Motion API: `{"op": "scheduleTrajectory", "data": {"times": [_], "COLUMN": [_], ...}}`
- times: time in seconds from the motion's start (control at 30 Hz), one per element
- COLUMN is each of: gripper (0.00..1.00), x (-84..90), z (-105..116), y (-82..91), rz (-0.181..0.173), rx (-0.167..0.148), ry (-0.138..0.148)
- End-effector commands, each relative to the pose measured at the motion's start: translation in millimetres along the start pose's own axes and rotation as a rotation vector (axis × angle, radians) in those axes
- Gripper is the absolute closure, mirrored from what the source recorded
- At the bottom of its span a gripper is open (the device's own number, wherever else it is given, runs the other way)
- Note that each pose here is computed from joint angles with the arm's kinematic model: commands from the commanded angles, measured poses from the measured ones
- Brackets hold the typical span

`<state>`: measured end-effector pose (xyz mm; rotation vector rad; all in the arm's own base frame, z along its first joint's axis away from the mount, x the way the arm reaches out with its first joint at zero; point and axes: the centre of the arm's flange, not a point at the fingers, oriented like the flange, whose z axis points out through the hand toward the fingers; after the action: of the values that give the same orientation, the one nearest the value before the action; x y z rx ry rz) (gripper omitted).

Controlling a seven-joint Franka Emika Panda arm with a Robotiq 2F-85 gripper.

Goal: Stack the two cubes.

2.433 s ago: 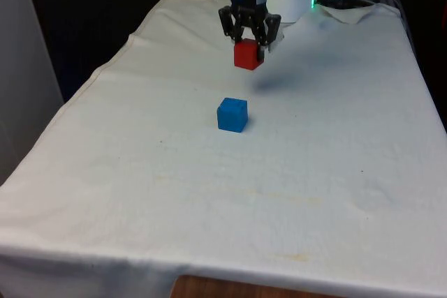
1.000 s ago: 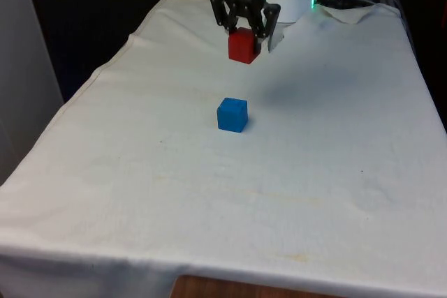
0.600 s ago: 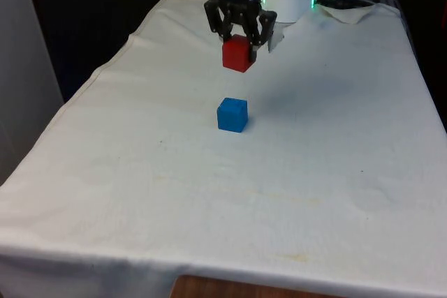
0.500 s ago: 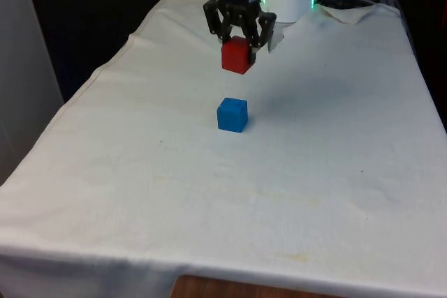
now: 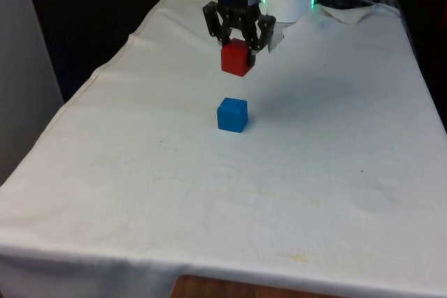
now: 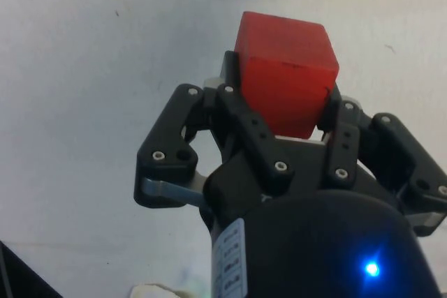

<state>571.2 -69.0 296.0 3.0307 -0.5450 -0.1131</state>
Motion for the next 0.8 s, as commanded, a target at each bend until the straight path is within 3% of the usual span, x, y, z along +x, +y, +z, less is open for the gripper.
{"op": "scheduleTrajectory", "data": {"times": [0.0, 0.17, 0.43, 0.47, 0.77], "gripper": [1.0, 1.0, 1.0, 1.0, 1.0], "x": [0.4, 2.3, 17.4, 14.8, 22.8], "z": [-0.2, 1.2, 12.5, 10.9, 21.2], "y": [-0.3, -1.4, -7.0, -6.0, -9.1], "rz": [0.008, 0.017, 0.045, 0.038, 0.058], "rx": [0.006, 0.004, 0.028, 0.019, 0.042], "ry": [0.005, 0.012, 0.039, 0.035, 0.055]}}
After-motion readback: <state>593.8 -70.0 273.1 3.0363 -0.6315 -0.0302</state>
